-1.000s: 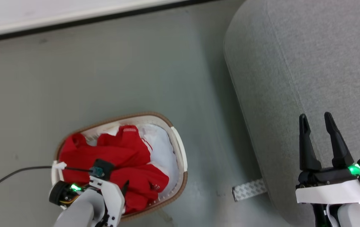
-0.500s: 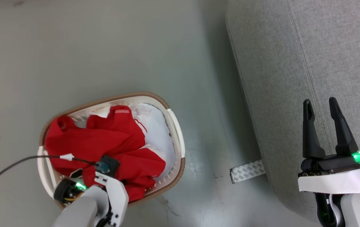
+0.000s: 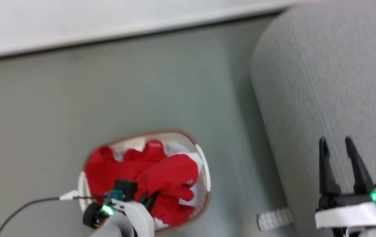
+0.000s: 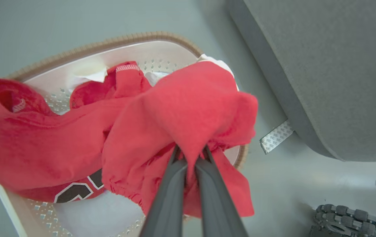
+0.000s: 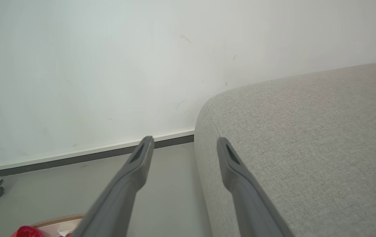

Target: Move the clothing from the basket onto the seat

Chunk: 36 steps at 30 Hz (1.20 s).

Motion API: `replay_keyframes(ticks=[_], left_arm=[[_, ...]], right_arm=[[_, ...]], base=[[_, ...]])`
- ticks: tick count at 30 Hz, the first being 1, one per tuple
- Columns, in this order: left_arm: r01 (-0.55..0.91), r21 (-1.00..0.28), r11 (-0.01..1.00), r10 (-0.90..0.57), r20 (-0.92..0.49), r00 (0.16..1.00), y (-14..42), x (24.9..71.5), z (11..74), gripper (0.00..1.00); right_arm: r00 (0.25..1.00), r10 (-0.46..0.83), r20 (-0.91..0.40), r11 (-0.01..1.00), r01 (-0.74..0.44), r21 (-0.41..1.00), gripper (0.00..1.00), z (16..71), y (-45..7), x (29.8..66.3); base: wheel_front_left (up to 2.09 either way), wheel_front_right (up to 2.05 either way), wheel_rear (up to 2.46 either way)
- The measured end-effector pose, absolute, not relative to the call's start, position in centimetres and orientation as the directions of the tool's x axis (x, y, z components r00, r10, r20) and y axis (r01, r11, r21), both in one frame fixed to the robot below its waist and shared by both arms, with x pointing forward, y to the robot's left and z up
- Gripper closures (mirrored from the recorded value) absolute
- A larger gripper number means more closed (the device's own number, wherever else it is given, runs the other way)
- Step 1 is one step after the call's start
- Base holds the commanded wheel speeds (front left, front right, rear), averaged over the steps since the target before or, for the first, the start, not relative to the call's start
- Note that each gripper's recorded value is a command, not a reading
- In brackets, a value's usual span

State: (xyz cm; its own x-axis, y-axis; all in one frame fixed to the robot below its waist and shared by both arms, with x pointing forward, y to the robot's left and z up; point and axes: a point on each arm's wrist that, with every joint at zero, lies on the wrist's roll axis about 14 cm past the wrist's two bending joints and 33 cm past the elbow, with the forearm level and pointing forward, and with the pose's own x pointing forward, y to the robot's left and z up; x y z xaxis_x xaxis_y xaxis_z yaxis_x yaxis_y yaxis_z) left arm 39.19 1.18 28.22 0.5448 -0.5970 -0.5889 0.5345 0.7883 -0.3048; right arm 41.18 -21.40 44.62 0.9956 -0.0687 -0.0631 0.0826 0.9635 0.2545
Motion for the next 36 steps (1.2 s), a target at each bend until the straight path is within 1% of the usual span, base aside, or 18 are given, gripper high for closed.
replay_keyframes(ticks=[6,11,18,24,31,36], left_arm=[[0.533,-0.282,0.798,-0.6,-0.464,0.652,2.1,39.2,34.4,1.0],[0.535,-0.235,0.811,-0.585,-0.313,0.749,3.1,39.8,40.5,1.0],[0.528,-0.158,0.834,-0.546,-0.098,0.832,4.6,39.7,49.3,1.0],[0.515,-0.096,0.852,-0.512,0.056,0.857,5.7,39.3,56.3,1.0],[0.532,-0.067,0.844,-0.523,0.115,0.845,5.4,38.4,59.7,1.0],[0.539,-0.062,0.84,-0.529,0.127,0.839,5.1,37.8,60.6,1.0]], right_arm=[[1.0,-0.023,-0.018,0.967,0.027,0.253,0.0,46.7,-19.7,39.0],[0.998,0.034,0.045,0.969,-0.044,0.243,0.0,48.9,-17.9,37.8],[0.983,0.111,0.145,0.968,-0.14,0.21,0.0,52.3,-15.4,36.4],[0.965,0.18,0.19,0.964,-0.211,0.16,0.0,53.8,-13.3,35.2],[0.935,0.259,0.241,0.953,-0.288,0.093,0.0,55.6,-11.3,34.6],[0.894,0.353,0.278,0.929,-0.369,0.007,0.0,57.1,-9.5,34.1]], base=[[0.0,0.0,0.0],[0.0,0.0,0.0],[0.0,0.0,0.0],[0.0,0.0,0.0],[0.0,0.0,0.0],[0.0,0.0,0.0]])
